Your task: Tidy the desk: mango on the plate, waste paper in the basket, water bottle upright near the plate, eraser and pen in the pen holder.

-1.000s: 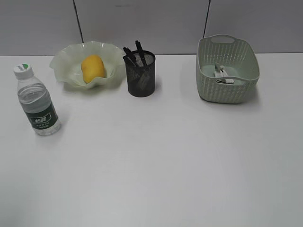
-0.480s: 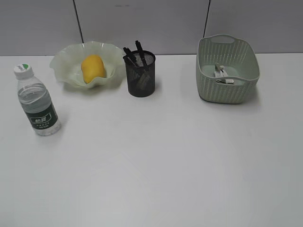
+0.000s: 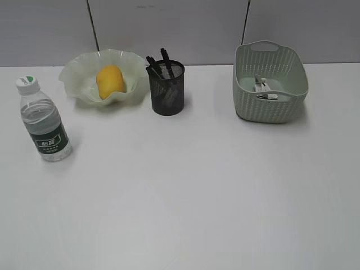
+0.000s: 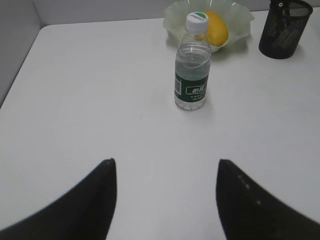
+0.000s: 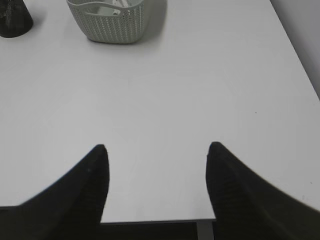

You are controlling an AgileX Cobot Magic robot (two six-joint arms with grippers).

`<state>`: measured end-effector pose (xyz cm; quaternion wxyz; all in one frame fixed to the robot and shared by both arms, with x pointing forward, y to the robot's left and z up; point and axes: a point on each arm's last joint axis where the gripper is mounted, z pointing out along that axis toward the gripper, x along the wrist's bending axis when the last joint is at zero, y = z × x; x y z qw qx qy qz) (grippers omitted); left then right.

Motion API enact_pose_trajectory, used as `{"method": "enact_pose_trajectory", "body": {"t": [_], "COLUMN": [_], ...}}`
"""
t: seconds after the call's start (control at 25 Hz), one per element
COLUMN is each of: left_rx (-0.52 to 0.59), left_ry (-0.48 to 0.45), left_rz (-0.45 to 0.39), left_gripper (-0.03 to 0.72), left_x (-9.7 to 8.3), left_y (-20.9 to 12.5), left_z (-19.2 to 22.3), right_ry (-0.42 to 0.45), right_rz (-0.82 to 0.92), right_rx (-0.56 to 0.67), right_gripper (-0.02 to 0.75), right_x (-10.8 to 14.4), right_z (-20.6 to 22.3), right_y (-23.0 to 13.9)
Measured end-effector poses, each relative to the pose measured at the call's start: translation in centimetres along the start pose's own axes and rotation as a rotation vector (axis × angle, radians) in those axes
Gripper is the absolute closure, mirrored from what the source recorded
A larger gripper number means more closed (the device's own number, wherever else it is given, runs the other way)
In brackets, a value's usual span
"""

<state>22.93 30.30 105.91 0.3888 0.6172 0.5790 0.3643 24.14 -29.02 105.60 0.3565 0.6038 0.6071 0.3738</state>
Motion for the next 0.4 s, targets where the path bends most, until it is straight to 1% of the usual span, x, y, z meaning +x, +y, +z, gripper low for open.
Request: {"method": "enact_pose_trajectory", "body": {"t": [0.2, 0.4], "left_rx": [0.0, 0.0], "left_ry": [0.0, 0.0], "left_rz": [0.0, 0.0], "left_gripper": [0.212, 0.243], "left_x": [0.0, 0.0], "left_y": [0.0, 0.0], "left_z": [0.0, 0.0], "right_ry": [0.0, 0.001], "right_rz": [0.0, 0.0], "right_rx": [0.001, 0.0], "right_gripper": [0.248, 0.248], "right_x": [0.0, 0.01], "right_z": [0.0, 0.0], "right_y": [-0.01, 0.0]}}
